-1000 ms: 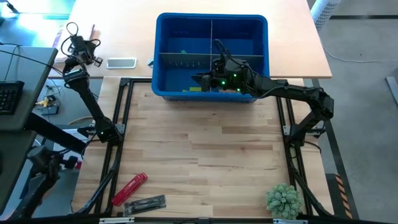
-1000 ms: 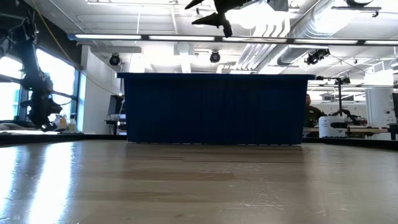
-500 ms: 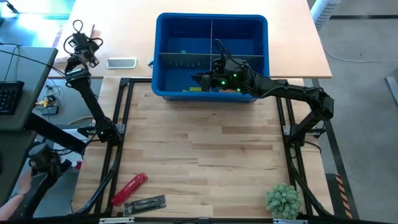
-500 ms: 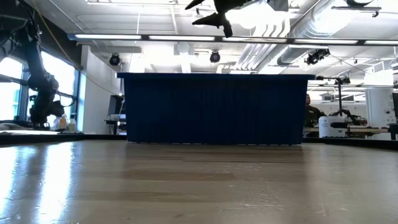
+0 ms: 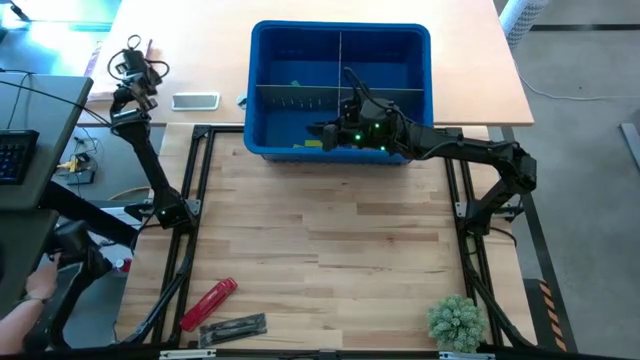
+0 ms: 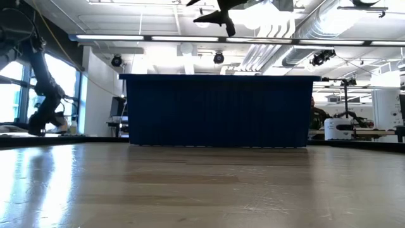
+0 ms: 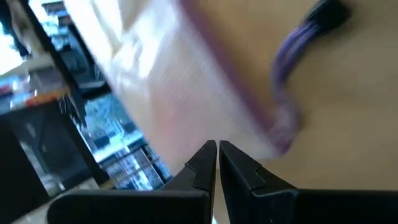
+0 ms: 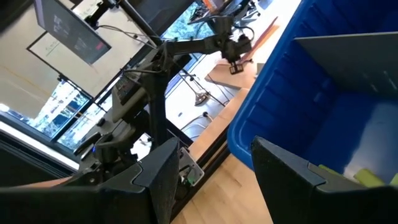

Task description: Sort blocks

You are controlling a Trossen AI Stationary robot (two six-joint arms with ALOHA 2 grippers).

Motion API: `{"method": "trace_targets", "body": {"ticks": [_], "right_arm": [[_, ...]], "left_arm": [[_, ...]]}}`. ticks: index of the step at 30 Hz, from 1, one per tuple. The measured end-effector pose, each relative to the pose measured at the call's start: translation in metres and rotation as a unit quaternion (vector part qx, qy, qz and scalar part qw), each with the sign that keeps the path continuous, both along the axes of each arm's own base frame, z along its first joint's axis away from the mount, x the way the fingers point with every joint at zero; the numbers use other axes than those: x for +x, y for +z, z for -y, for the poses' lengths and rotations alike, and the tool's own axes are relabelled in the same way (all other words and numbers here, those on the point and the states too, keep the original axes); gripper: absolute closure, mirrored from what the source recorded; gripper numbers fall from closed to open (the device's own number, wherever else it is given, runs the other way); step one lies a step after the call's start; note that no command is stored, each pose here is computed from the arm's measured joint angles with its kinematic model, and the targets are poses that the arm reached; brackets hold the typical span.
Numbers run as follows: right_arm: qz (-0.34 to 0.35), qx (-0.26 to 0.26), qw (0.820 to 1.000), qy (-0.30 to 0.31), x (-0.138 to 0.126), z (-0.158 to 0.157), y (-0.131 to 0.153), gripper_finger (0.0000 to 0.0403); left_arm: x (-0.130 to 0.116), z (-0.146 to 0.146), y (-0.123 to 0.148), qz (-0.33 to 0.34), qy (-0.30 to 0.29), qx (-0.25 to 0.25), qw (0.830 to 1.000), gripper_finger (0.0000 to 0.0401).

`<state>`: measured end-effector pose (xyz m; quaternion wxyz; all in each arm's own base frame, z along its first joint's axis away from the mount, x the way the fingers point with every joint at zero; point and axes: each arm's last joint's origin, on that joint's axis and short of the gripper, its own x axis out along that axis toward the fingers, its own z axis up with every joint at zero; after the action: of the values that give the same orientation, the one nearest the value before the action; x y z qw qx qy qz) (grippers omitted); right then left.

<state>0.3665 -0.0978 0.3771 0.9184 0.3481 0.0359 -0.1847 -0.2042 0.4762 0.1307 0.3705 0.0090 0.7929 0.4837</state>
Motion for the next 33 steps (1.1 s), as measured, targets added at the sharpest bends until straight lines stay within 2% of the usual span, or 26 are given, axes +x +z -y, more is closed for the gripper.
{"method": "trace_targets", "body": {"ticks": [4,7,13,17,22,26,33], "right_arm": [[0.000,0.001,1.000,0.009,0.002,-0.007,0.000,0.0217],[0.000,0.001,1.000,0.021,0.004,-0.015,0.000,0.0217],[-0.007,-0.025,0.999,0.039,0.006,-0.024,0.000,0.0217],[-0.008,-0.026,0.999,0.039,0.006,-0.024,0.000,0.0217],[-0.007,-0.024,0.999,0.034,0.005,-0.021,0.000,0.0217],[-0.008,-0.027,0.999,0.024,0.005,-0.021,0.000,0.0217],[-0.011,-0.036,0.999,-0.010,0.004,-0.017,0.000,0.0217]], "left_arm": [[-0.002,-0.006,-0.018,-0.025,0.008,-0.034,0.999,0.0401],[-0.008,-0.006,-0.020,-0.019,0.024,-0.024,0.999,0.0401],[-0.008,-0.001,-0.024,0.026,0.012,-0.035,0.999,0.0401],[-0.003,0.004,-0.027,0.080,-0.001,-0.052,0.995,0.0401],[0.001,0.004,-0.024,0.126,-0.013,-0.035,0.991,0.0401],[0.005,0.005,-0.014,0.184,-0.044,-0.011,0.982,0.0401],[0.018,0.009,0.024,0.307,-0.102,0.054,0.945,0.0401]]}}
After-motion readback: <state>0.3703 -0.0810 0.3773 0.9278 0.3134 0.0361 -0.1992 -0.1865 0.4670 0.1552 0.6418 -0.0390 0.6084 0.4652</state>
